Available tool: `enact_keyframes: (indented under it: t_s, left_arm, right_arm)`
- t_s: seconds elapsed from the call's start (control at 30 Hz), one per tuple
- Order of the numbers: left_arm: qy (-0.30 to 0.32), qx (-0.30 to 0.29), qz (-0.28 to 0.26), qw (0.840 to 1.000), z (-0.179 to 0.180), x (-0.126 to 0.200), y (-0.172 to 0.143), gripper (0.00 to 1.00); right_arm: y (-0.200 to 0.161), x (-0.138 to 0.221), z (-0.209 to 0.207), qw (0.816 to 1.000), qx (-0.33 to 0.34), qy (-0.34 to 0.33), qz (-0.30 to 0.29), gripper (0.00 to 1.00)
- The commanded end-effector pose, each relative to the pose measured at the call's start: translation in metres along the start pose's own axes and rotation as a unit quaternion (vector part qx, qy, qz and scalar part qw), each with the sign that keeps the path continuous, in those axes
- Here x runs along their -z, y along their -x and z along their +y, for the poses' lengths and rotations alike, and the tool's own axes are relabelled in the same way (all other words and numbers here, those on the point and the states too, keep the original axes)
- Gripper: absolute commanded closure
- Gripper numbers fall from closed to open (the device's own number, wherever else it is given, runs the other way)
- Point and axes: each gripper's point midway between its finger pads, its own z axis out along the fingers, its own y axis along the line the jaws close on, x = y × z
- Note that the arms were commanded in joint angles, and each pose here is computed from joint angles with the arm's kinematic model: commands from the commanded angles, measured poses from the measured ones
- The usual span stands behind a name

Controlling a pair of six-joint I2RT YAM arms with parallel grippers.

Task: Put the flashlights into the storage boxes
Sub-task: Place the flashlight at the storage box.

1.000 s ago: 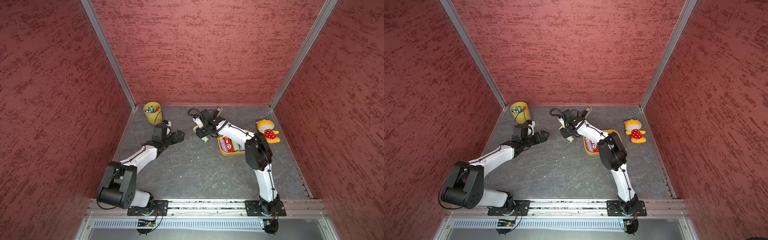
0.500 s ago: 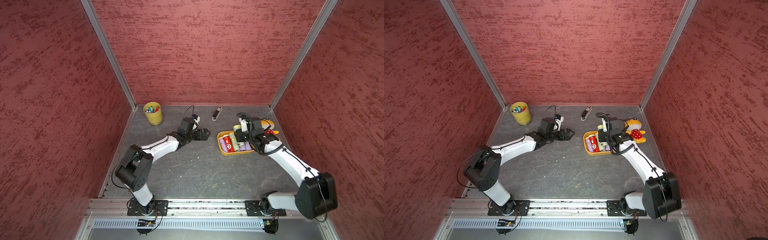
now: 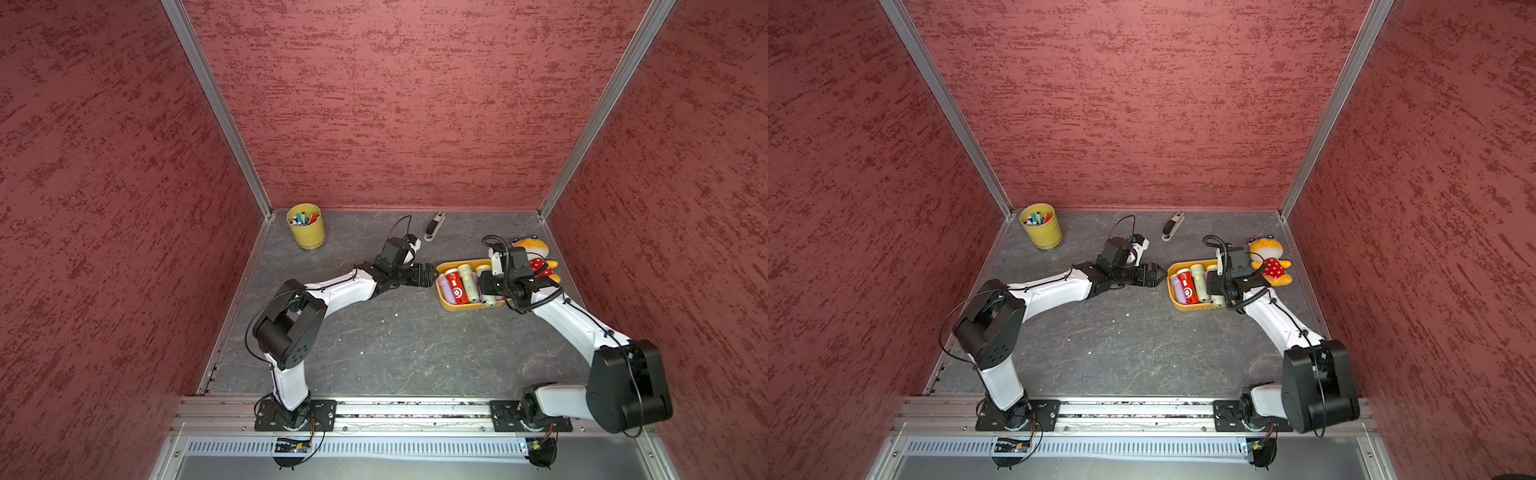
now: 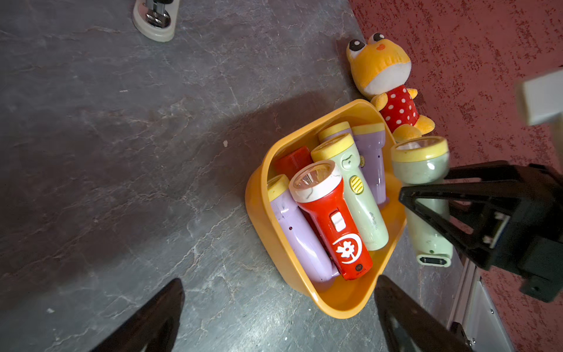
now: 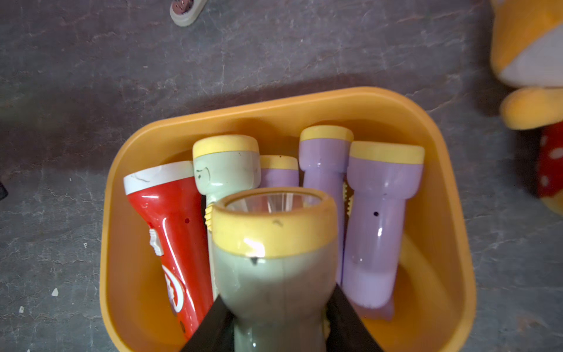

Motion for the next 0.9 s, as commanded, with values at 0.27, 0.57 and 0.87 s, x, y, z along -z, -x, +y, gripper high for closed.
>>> enact_keyframes:
  t_s: [0.27,0.57,0.87]
  left_arm:
    - [-0.041,0.020,-0.001,0.999,-0.013,-0.010,0.001,0.06]
    - [-0.054,0.046,-0.004,0.997,-0.013,-0.018,-0.001,0.11]
    - [-0.052,0.050,0.006,0.997,-0.012,-0.023,-0.004,0.11]
  right_arm:
    - [0.038,-0.018,-0.001,0.999,0.021,-0.016,-0.041,0.59]
    - [0.035,-0.028,-0.004,0.999,0.024,-0.023,-0.015,0.48]
    - [0.060,0.013,-0.027,0.997,-0.020,-0.030,-0.069,0.31]
